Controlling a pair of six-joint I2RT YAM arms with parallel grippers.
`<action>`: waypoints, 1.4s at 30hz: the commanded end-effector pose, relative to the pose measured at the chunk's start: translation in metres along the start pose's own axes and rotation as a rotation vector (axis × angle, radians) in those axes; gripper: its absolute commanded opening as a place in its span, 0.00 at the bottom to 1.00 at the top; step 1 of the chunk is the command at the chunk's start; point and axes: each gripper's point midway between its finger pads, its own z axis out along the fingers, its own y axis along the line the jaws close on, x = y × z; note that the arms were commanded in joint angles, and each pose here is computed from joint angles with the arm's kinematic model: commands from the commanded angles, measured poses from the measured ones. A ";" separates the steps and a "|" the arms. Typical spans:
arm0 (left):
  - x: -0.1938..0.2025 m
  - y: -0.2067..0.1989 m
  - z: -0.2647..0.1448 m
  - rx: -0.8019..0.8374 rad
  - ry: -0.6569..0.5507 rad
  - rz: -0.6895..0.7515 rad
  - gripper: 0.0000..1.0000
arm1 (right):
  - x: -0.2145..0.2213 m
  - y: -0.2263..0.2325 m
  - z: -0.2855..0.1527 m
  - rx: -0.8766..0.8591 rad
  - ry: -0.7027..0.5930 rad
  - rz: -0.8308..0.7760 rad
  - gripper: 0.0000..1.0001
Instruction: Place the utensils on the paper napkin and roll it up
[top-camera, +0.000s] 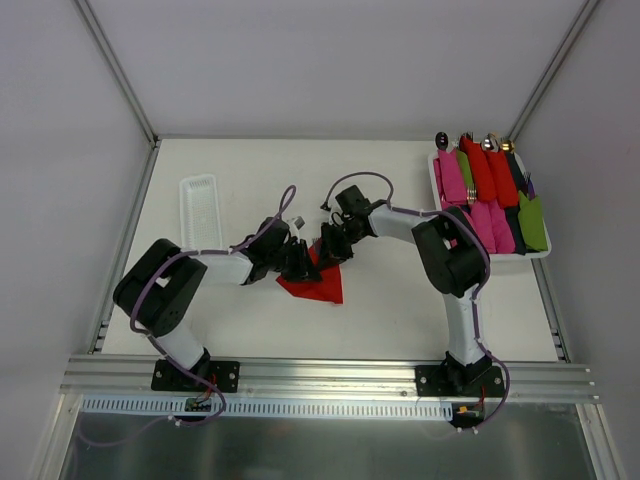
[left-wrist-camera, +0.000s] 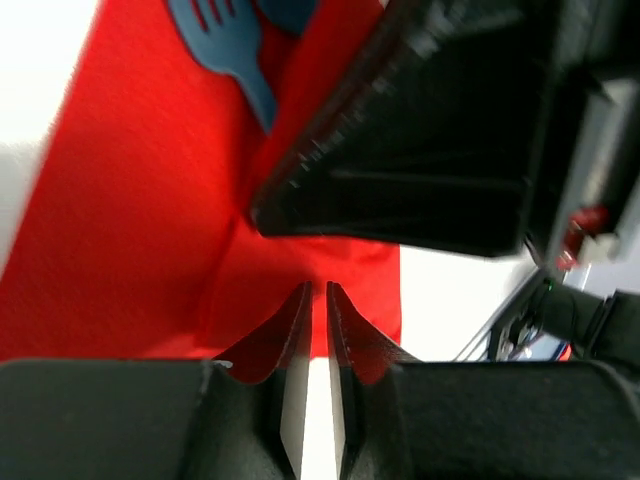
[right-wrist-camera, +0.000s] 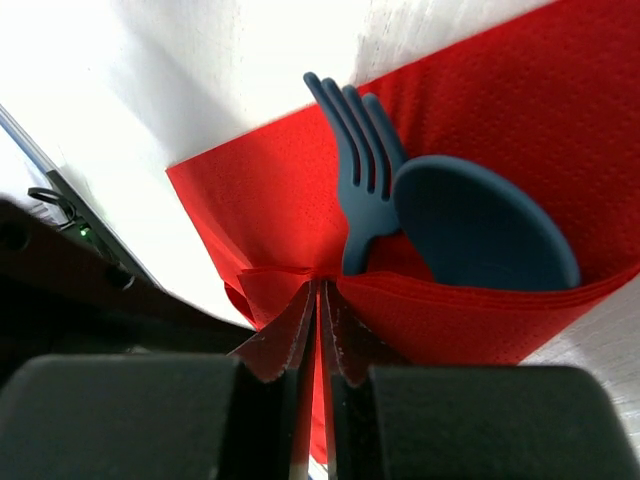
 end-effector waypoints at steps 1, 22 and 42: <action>-0.012 0.001 0.010 -0.001 -0.059 -0.031 0.10 | 0.009 -0.024 0.007 0.061 0.029 0.039 0.08; 0.020 0.052 0.022 -0.187 0.043 -0.174 0.00 | -0.041 0.023 -0.057 0.088 -0.177 -0.164 0.14; 0.023 0.055 0.020 -0.204 0.038 -0.178 0.00 | -0.044 0.000 -0.020 0.208 -0.127 -0.180 0.13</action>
